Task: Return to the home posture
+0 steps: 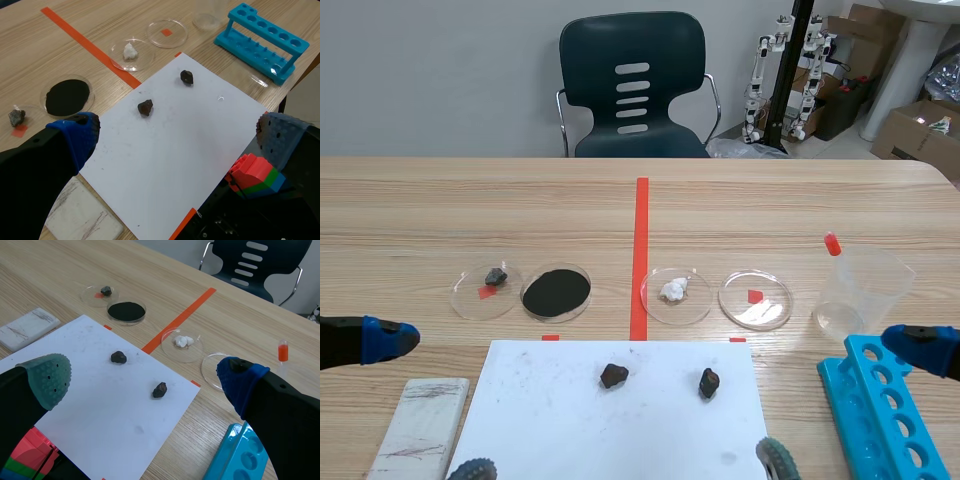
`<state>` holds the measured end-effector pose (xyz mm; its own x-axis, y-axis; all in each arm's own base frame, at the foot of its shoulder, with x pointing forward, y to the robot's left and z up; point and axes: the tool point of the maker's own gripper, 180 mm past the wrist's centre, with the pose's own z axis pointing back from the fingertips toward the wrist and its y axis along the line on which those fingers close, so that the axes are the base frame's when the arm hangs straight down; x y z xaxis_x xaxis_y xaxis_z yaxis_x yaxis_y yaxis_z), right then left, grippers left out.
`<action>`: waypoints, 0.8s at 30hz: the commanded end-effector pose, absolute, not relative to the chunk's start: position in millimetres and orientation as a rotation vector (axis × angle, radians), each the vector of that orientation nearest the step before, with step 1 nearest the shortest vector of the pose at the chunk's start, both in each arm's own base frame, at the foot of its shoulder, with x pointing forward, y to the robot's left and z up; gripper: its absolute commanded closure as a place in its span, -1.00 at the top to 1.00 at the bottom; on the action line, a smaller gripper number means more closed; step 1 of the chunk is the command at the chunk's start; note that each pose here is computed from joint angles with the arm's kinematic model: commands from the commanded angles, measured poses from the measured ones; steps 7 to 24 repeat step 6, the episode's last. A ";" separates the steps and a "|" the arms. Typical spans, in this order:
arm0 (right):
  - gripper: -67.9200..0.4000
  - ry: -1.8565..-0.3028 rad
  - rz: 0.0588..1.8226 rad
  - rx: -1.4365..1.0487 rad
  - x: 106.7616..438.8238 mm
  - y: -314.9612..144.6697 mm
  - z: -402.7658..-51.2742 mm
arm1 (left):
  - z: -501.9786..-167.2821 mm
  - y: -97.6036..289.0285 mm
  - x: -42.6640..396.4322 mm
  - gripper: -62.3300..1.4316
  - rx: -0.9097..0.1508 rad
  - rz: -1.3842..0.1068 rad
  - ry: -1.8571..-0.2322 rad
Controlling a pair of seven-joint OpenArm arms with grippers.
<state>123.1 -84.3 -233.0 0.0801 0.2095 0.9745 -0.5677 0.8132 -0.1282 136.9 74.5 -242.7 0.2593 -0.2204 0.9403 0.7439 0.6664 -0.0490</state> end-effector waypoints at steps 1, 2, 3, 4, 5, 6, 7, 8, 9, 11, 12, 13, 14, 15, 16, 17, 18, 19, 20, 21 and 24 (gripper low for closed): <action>0.80 -1.404 0.586 0.311 126.9 -86.1 -226.5 | -237.1 73.4 138.7 1.00 -0.563 -0.688 -1.153; 0.80 -1.404 0.586 0.311 126.9 -86.1 -226.5 | -237.1 73.4 138.7 1.00 -0.563 -0.688 -1.153; 0.80 -1.404 0.586 0.311 126.9 -86.1 -226.5 | -237.1 73.4 138.7 1.00 -0.563 -0.688 -1.153; 0.80 -1.404 0.586 0.311 126.9 -86.1 -226.5 | -237.1 73.4 138.7 1.00 -0.563 -0.688 -1.153; 0.80 -1.404 0.586 0.311 126.9 -86.1 -226.5 | -237.1 73.4 138.7 1.00 -0.563 -0.688 -1.153; 0.80 -1.404 0.586 0.311 126.9 -86.1 -226.5 | -237.1 73.4 138.7 1.00 -0.563 -0.688 -1.153; 0.80 -1.404 0.586 0.311 126.9 -86.1 -226.5 | -237.1 73.4 138.7 1.00 -0.563 -0.688 -1.153; 0.80 -1.404 0.586 0.311 126.9 -86.1 -226.5 | -237.1 73.4 138.7 1.00 -0.563 -0.688 -1.153; 0.80 -1.404 0.586 0.311 126.9 -86.1 -226.5 | -237.1 73.4 138.7 1.00 -0.563 -0.688 -1.153; 0.80 -1.404 0.586 0.311 126.9 -86.1 -226.5 | -237.1 73.4 138.7 1.00 -0.563 -0.688 -1.153; 0.80 -1.404 0.586 0.311 126.9 -86.1 -226.5 | -237.1 73.4 138.7 1.00 -0.563 -0.688 -1.153; 0.80 -1.404 0.586 0.311 126.9 -86.1 -226.5 | -237.1 73.4 138.7 1.00 -0.563 -0.688 -1.153; 0.80 -1.404 0.586 0.311 126.9 -86.1 -226.5 | -237.1 73.4 138.7 1.00 -0.563 -0.688 -1.153; 0.80 -1.404 0.586 0.311 126.9 -86.1 -226.5 | -237.1 73.4 138.7 1.00 -0.563 -0.688 -1.153; 0.80 -1.404 0.586 0.311 126.9 -86.1 -226.5 | -237.1 73.4 138.7 1.00 -0.563 -0.688 -1.153; 0.80 -1.404 0.586 0.311 126.9 -86.1 -226.5 | -237.1 73.4 138.7 1.00 -0.563 -0.688 -1.153; 0.80 -1.404 0.586 0.311 126.9 -86.1 -226.5 | -237.1 73.4 138.7 1.00 -0.563 -0.688 -1.153; 0.80 -1.404 0.586 0.311 126.9 -86.1 -226.5 | -237.1 73.4 138.7 1.00 -0.563 -0.688 -1.153; 0.80 -1.404 0.586 0.311 126.9 -86.1 -226.5 | -237.1 73.4 138.7 1.00 -0.563 -0.688 -1.153; 0.80 -1.404 0.586 0.311 126.9 -86.1 -226.5 | -237.1 73.4 138.7 1.00 -0.563 -0.688 -1.153; 0.80 -1.404 0.586 0.311 126.9 -86.1 -226.5 | -237.1 73.4 138.7 1.00 -0.563 -0.688 -1.153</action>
